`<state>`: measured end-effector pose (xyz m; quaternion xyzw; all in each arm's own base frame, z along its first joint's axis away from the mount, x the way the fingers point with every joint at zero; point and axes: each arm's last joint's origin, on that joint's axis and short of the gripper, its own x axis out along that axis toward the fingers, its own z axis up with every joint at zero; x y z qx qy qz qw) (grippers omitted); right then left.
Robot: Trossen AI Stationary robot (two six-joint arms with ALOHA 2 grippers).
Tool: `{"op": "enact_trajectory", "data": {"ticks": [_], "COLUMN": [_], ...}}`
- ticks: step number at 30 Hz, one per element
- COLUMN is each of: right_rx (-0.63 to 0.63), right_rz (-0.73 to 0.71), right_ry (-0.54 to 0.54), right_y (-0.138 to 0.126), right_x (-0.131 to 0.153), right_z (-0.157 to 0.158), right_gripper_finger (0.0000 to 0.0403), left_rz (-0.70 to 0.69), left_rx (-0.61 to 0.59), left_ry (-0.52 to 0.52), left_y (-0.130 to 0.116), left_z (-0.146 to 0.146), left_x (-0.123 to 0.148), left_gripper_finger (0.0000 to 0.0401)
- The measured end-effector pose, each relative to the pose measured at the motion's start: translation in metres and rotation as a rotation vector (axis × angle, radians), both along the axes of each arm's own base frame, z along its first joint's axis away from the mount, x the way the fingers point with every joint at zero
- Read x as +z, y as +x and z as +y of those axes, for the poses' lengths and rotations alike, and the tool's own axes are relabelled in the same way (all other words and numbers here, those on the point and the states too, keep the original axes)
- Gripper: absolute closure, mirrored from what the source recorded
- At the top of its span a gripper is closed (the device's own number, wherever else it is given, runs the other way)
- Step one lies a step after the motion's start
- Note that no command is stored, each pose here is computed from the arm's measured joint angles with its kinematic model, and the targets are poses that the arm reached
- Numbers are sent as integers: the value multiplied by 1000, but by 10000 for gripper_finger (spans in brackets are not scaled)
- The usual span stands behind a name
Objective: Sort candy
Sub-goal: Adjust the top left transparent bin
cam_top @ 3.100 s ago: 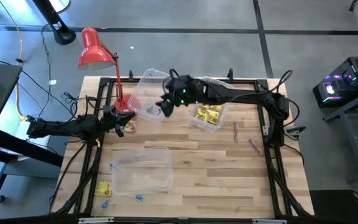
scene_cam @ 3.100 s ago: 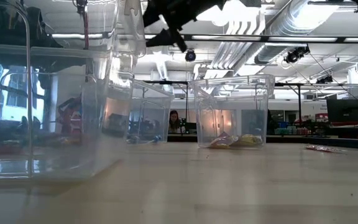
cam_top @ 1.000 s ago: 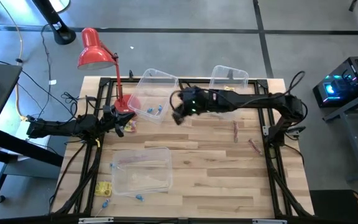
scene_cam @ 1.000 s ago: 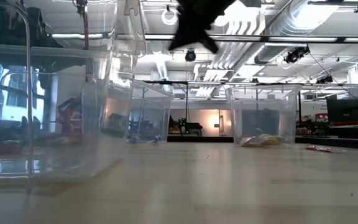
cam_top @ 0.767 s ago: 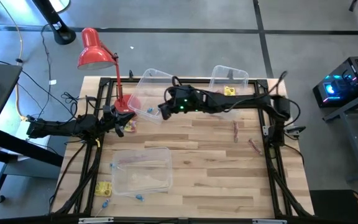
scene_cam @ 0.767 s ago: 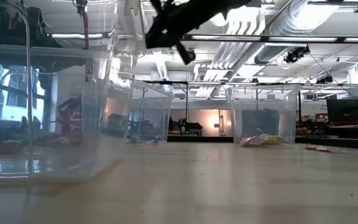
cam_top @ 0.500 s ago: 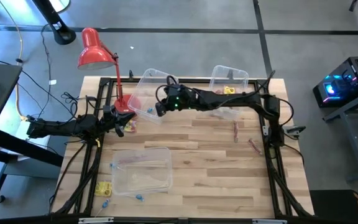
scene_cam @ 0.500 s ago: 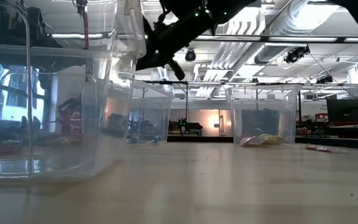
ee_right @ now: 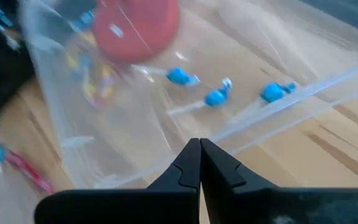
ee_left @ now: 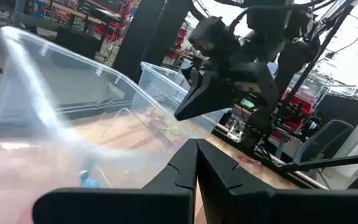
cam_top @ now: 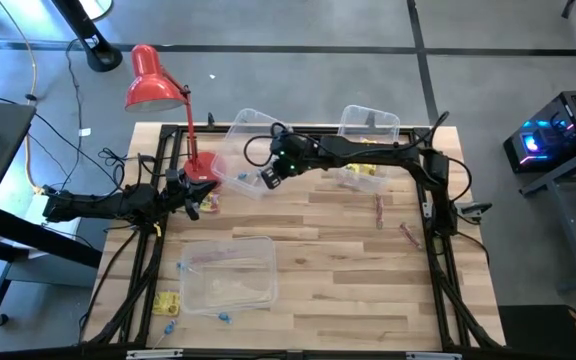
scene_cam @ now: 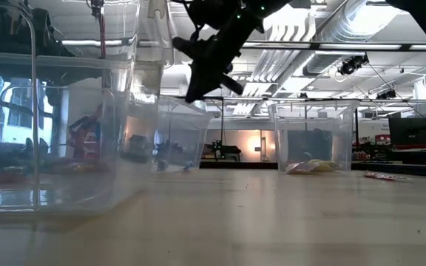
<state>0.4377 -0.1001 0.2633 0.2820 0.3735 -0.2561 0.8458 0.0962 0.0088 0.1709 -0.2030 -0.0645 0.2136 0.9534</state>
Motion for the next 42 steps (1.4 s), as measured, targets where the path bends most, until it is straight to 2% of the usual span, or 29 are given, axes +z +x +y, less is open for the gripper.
{"op": "enact_trajectory", "data": {"ticks": [5, 9, 15, 18, 22, 28, 31, 36, 42], "right_rx": [44, 32, 123, 166, 130, 77, 69, 127, 194], "right_rz": [145, 261, 190, 91, -34, -72, -37, 126, 297], "right_ry": [-38, -99, -119, -115, -56, -24, -9, 17, 18], "right_y": [-10, -20, -14, -4, 11, 36, 40, 30, 6], "right_x": [10, 22, 45, 48, 37, 2, -13, -25, -14], "right_z": [1, 1, 23, 36, 39, 29, 27, 31, 36], "right_gripper_finger": [403, 403, 403, 403, 403, 403, 403, 403, 403], "left_rz": [0, 0, 0, 0, 0, 0, 0, 0, 0], "left_rx": [0, 0, 0, 0, 0, 0, 0, 0, 0], "left_ry": [0, 0, 0, 0, 0, 0, 0, 0, 0], "left_y": [0, 0, 0, 0, 0, 0, 0, 0, 0], "left_z": [0, 0, 0, 0, 0, 0, 0, 0, 0], "left_x": [0, 0, 0, 0, 0, 0, 0, 0, 0], "left_gripper_finger": [401, 401, 401, 401, 401, 401, 401, 401, 401]}}
